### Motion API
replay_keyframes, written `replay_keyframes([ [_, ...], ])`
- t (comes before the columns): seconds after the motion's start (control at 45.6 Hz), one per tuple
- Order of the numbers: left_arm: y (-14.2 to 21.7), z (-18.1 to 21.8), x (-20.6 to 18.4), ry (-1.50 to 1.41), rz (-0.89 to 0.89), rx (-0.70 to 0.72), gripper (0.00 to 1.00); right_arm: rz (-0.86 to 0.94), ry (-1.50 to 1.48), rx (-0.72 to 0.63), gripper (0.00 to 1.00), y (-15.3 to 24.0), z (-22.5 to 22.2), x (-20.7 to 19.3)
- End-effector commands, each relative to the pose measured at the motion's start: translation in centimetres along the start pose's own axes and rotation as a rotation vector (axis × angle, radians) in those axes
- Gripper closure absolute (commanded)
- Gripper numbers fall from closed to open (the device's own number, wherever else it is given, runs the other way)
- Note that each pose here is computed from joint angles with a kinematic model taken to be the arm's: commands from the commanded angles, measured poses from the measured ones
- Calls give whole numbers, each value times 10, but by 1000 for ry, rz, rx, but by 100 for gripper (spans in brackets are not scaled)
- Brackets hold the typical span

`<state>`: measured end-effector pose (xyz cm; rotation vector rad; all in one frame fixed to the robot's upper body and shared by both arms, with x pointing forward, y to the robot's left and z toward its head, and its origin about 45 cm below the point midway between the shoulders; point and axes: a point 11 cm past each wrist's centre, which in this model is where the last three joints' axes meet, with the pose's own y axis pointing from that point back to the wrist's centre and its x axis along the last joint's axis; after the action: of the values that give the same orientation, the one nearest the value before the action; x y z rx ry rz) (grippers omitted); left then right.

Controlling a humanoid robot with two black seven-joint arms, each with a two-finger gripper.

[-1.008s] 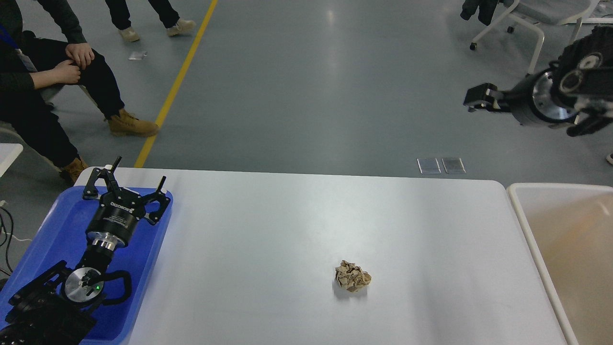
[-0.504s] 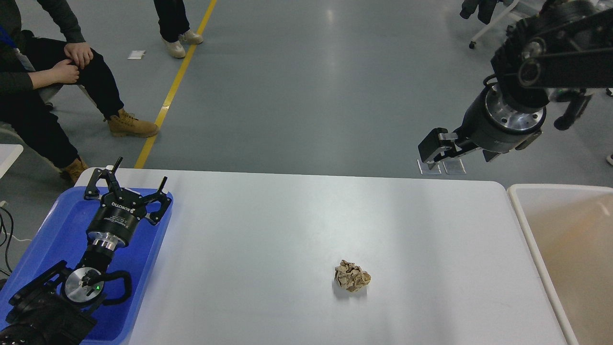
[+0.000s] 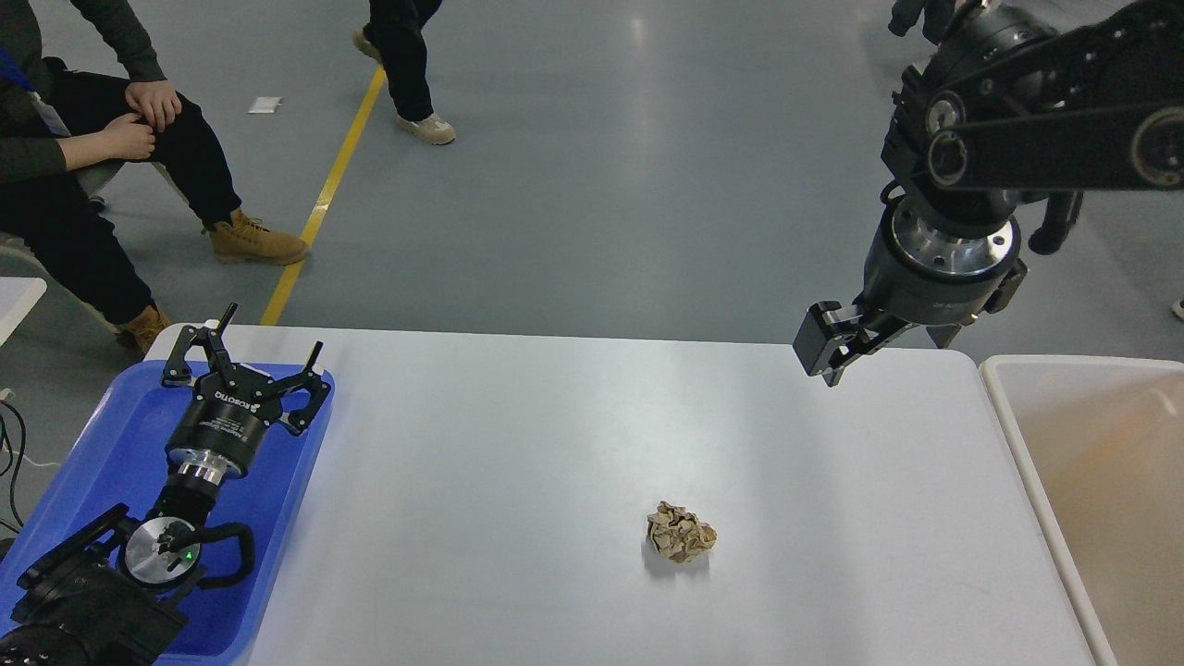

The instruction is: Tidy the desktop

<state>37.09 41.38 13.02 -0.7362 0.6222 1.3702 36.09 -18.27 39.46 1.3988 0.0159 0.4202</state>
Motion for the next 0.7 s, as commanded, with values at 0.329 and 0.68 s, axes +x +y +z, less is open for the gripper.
replay_keyframes([
  [0.329,0,0,0,0,-1,0,1,-81,-135,45,0,-13,4,-9],
  [0.68,1,0,0,0,1,1,1,-98,-313,107,0,-10,12,-11],
])
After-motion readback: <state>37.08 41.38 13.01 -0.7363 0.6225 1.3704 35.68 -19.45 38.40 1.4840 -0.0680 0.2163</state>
